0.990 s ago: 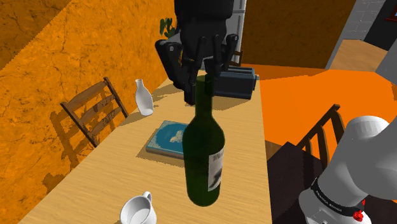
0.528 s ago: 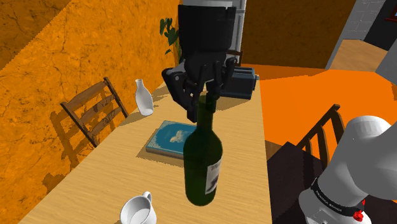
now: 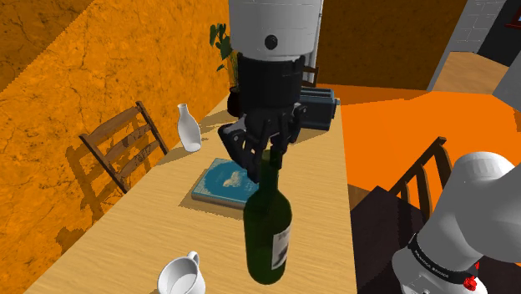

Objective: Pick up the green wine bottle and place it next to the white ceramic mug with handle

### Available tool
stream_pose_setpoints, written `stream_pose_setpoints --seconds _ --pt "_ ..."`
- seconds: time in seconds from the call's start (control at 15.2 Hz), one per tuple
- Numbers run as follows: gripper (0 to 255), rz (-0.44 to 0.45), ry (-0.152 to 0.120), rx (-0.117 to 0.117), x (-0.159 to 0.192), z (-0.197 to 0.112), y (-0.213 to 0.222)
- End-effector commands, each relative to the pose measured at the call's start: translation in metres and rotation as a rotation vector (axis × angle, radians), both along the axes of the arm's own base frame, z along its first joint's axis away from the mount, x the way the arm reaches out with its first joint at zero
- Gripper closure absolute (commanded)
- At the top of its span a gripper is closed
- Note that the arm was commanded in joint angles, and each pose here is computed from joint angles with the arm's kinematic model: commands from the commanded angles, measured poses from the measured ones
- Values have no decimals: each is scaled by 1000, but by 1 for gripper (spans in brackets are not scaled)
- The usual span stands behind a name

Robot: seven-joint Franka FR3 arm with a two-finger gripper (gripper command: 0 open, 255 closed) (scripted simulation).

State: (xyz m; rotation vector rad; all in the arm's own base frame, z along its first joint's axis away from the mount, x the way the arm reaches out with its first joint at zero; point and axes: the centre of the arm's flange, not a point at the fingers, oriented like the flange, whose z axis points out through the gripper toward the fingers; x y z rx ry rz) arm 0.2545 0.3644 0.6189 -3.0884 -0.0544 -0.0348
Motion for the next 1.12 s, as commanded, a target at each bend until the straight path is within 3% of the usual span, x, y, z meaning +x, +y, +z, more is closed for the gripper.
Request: stream_pose_setpoints --seconds 0.0,1.06 --pt "255 0 -1 1 1 -10 0" --pt "255 0 -1 1 1 -95 0"
